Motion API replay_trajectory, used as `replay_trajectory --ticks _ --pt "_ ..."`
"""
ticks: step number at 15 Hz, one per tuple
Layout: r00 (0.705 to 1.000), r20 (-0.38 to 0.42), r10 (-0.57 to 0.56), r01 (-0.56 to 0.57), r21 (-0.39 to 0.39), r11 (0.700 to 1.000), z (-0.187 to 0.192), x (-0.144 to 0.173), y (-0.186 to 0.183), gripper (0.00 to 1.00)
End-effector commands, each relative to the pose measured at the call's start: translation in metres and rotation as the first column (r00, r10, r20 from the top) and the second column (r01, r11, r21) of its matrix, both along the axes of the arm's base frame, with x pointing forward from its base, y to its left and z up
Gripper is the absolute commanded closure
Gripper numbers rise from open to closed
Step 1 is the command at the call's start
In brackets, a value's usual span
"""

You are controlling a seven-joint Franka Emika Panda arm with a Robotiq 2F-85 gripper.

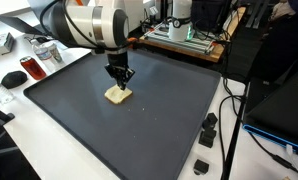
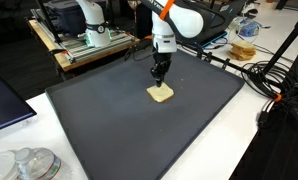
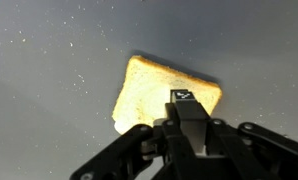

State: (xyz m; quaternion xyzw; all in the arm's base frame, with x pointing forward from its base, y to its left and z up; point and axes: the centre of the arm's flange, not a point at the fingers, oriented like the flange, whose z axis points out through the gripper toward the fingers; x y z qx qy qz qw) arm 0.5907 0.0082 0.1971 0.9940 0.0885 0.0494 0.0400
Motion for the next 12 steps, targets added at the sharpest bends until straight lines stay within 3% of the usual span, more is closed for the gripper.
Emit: replay_trajectory --ticks 1,12 --pt "0.999 -0.024 0.029 -0.028 0.015 0.999 -0.0005 0.0244 -0.0117 0.95" --pt "0.998 -0.044 0.042 -0.042 0.006 0.999 0.0014 0.0231 -0.0168 0.95"
